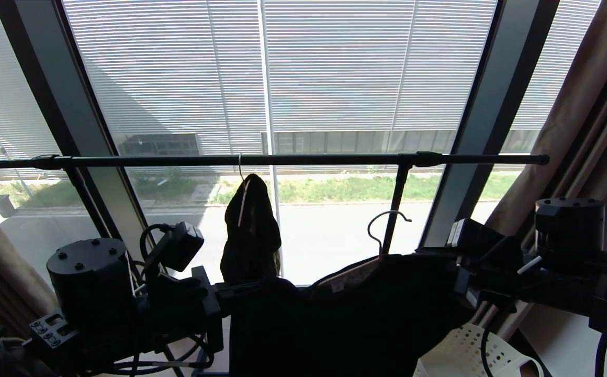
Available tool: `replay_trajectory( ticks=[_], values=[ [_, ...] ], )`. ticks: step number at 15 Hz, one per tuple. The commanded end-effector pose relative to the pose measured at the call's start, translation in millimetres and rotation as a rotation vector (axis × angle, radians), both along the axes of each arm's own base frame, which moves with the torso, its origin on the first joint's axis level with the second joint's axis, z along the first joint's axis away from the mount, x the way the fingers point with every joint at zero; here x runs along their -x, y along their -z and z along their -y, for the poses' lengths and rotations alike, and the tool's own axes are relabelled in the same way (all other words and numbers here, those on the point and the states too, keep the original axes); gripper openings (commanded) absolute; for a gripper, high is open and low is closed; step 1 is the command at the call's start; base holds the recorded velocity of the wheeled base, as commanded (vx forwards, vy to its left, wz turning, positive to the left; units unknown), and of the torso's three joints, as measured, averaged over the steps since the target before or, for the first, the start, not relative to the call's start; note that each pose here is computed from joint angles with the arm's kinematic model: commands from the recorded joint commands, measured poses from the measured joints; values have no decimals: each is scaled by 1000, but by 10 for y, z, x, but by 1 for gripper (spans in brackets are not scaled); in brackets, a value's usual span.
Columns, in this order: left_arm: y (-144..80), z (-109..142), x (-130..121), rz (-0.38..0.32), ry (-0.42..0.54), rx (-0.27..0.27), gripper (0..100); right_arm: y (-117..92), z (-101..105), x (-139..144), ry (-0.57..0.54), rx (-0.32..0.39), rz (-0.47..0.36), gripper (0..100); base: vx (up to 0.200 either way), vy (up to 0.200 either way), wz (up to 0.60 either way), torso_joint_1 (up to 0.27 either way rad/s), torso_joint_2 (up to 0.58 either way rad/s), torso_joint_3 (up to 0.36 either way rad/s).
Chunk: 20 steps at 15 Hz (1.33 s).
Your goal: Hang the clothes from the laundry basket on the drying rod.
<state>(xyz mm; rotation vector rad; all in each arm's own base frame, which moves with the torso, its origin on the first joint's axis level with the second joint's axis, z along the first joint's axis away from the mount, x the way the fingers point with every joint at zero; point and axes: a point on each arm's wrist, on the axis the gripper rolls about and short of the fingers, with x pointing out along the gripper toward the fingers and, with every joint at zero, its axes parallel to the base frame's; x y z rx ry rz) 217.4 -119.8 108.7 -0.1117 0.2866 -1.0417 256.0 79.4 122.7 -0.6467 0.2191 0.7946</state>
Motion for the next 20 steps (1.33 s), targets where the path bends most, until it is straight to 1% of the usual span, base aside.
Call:
replay_trajectory(
  ticks=[1,2,4,5,6,7,8,9,10,12,14,16,17,18,20],
  values=[
    [-469,40,-27,65,10,25,0,11,-7,-11,1,2,-3,0,0,0,0,0,0,0],
    [-593,92,-57,57,10,17,0,-8,-5,-7,10,-5,-1,0,0,0,0,0,0,0],
    [-664,128,-106,51,-15,7,0,-84,-33,32,18,-56,-8,0,0,0,0,0,0,0],
    [-664,128,-106,51,-15,7,0,-84,-33,32,18,-56,-8,0,0,0,0,0,0,0],
    [-676,169,-115,32,-62,-19,0,-165,-83,88,32,-134,-40,0,0,0,0,0,0,0],
    [-689,198,-114,33,-120,-37,0,-252,-94,119,54,-206,-62,0,0,0,0,0,0,0],
    [-693,198,-118,35,-129,-38,0,-256,-93,122,57,-210,-64,0,0,0,0,0,0,0],
    [-732,193,-127,47,-172,-42,0,-307,-85,151,53,-224,-51,0,0,0,0,0,0,0],
    [-770,169,-120,49,-197,-46,0,-357,-65,187,52,-230,-34,0,0,0,0,0,0,0],
    [-821,145,-97,39,-209,-55,0,-386,-54,209,55,-235,-25,0,0,0,0,0,0,0],
    [-853,189,-82,44,-222,-60,0,-360,-102,193,48,-229,-33,0,0,0,0,0,0,0],
    [-914,325,-28,66,-199,-52,0,-269,-197,147,73,-198,-55,0,0,0,0,0,0,0],
    [-914,325,-28,66,-199,-52,0,-269,-197,147,73,-198,-55,0,0,0,0,0,0,0],
    [-952,387,-12,78,-183,-43,0,-221,-272,151,84,-177,-63,0,0,0,0,0,0,0],
    [-943,428,15,76,-165,-44,0,-167,-334,134,92,-162,-68,0,0,0,0,0,0,0]
  ],
)
